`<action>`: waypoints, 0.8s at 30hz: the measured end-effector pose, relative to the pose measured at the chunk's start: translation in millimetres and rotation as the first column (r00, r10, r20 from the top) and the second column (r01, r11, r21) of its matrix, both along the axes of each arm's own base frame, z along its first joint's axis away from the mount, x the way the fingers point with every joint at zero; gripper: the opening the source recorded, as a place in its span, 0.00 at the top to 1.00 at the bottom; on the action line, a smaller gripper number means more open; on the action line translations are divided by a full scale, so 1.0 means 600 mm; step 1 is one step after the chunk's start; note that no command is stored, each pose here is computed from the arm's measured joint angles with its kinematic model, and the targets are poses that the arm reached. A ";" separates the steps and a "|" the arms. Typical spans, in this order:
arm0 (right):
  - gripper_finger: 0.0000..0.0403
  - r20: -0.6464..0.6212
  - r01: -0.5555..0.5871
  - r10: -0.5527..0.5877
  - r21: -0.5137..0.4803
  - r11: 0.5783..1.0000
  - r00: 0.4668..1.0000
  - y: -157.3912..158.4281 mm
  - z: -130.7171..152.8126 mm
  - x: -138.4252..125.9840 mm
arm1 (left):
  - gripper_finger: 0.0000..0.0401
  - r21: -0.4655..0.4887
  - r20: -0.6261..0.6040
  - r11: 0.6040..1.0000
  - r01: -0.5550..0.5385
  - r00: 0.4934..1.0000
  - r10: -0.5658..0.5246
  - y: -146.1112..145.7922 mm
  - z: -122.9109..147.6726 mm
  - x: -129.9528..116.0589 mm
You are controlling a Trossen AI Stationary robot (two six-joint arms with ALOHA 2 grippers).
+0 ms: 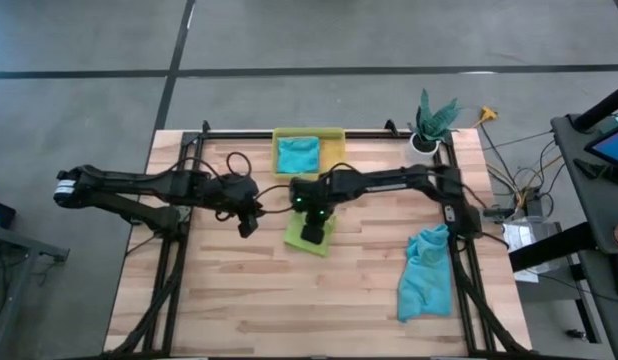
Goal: Fold microfiber towels
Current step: Fold the green microfiber cloth
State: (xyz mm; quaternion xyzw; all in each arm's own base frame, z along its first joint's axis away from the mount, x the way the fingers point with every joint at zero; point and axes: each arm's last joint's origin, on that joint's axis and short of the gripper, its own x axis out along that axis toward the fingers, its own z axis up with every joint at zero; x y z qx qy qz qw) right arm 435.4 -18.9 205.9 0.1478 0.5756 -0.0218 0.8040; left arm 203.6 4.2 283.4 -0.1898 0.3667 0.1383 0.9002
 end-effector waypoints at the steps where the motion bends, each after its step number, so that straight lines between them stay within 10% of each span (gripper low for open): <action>1: 0.98 0.005 -0.031 0.031 -0.019 0.999 0.999 0.004 0.002 0.008 | 0.72 -0.003 0.004 1.000 -0.003 1.000 0.003 0.000 0.001 0.000; 9: 0.98 -0.089 -0.258 0.247 -0.152 0.954 0.965 0.031 0.027 0.036 | 0.72 0.001 0.034 1.000 -0.009 0.999 0.009 0.001 0.011 -0.007; 24: 0.95 -0.227 -0.240 0.205 -0.139 0.961 0.952 0.031 -0.032 0.051 | 0.72 0.032 0.068 0.999 0.036 0.997 -0.038 0.000 0.022 -0.028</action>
